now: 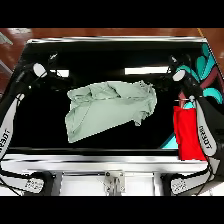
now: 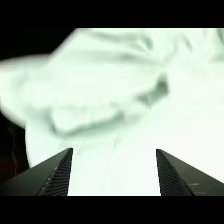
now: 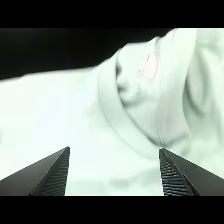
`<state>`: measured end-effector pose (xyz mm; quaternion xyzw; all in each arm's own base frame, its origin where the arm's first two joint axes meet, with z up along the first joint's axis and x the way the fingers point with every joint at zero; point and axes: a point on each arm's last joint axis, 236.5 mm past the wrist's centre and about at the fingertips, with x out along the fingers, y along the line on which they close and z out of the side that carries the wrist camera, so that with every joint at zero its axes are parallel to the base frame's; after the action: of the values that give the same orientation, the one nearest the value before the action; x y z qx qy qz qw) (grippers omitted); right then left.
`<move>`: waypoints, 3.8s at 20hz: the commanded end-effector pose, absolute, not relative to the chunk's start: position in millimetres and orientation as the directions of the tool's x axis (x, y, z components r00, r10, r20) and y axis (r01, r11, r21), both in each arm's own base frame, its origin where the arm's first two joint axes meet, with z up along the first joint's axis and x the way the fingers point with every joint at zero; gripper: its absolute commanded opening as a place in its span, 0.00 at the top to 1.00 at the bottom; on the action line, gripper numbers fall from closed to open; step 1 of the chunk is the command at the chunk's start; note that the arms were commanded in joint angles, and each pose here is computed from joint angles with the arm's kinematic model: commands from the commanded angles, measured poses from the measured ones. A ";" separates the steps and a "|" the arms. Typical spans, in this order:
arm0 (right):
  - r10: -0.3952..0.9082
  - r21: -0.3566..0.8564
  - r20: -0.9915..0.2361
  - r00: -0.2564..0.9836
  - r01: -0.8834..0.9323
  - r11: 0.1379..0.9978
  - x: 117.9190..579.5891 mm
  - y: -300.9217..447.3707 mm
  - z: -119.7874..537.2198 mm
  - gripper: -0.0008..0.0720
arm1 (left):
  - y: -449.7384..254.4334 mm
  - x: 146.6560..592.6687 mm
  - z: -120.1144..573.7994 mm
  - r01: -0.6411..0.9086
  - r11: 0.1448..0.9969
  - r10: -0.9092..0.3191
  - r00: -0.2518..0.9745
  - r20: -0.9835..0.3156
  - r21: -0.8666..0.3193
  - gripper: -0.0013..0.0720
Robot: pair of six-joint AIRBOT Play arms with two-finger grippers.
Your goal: Fold the shirts.
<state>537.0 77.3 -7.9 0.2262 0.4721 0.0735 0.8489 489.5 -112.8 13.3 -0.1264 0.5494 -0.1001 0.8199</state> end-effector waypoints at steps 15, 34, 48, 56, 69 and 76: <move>0.462 0.485 -0.874 0.153 0.200 0.851 373.3 -28.6 -17.3 0.08 | -70.9 184.4 -99.8 -0.241 0.857 -0.497 -0.149 -0.855 -0.456 0.00; 0.456 0.483 -0.875 0.162 0.225 0.847 381.3 -13.4 -20.0 0.08 | -127.5 242.0 -132.3 -0.235 0.802 -0.546 0.084 -0.834 -0.549 0.88; 0.499 0.591 -0.805 0.321 0.356 0.724 459.1 15.8 -90.2 0.08 | -134.0 286.9 -70.2 -0.108 0.790 -0.574 0.211 -0.791 -0.603 0.94; 0.452 0.579 -0.804 0.386 0.336 0.743 489.2 45.4 -116.6 0.74 | -132.3 290.2 -68.2 -0.100 0.794 -0.571 0.220 -0.791 -0.600 0.94; 0.334 0.300 -0.307 0.891 -0.243 0.923 427.0 27.0 294.9 0.90 | -44.1 369.3 339.5 0.273 0.937 -0.331 0.893 -0.304 -0.219 0.94; 0.146 -0.025 0.457 0.877 -0.151 0.988 197.8 36.8 572.7 0.90 | -72.9 188.4 602.1 0.273 0.957 -0.289 0.883 0.369 0.098 0.94</move>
<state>301.2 29.6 495.8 0.0497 -0.1018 0.1071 0.9878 271.7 -59.2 528.3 -0.0147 -0.0749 -0.1504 0.9857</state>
